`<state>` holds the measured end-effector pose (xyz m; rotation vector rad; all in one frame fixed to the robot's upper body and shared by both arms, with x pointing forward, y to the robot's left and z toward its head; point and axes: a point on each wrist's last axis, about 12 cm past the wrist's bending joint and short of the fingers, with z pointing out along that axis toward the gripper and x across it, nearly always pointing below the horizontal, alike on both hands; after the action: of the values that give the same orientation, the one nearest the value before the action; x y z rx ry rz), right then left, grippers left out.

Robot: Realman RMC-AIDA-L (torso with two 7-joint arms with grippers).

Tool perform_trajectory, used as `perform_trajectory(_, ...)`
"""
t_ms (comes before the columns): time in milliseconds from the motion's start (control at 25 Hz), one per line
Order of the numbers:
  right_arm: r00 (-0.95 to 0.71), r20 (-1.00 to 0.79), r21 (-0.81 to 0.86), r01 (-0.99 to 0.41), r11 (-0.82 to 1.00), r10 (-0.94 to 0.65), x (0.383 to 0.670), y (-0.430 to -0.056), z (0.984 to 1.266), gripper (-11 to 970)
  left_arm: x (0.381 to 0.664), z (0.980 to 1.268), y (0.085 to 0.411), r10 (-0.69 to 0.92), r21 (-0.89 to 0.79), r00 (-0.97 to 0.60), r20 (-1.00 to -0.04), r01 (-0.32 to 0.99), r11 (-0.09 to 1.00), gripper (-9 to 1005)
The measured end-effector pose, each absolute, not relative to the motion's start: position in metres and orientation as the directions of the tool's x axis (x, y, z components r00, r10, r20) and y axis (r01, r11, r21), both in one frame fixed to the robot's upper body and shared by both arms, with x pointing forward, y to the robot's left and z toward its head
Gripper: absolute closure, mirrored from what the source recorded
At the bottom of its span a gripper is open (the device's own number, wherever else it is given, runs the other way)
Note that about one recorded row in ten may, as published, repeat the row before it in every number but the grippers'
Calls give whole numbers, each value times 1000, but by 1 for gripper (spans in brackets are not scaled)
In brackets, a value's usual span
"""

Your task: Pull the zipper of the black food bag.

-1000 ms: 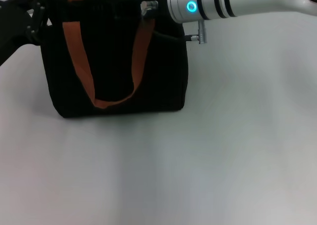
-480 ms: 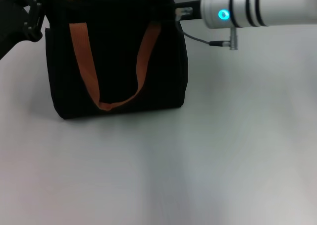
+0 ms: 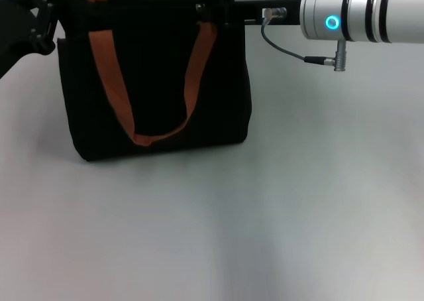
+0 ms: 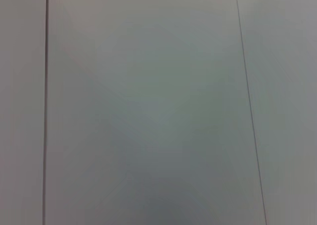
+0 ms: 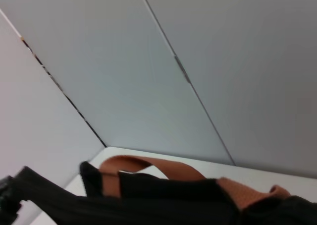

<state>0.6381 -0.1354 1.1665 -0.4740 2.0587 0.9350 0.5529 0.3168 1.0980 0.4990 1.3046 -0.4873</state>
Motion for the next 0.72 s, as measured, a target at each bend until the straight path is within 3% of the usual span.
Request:
perform_trajectory(360,-435,-895,424,-755,500,102,619,-158,1173,900,551,1094,317,-56,61,177,-983,595,802,974)
perform_trajectory(720,-262,-937,327,-892,311,233,572,-201,1146,550,548,1090,319,-76,22,136,-988,602,798,973)
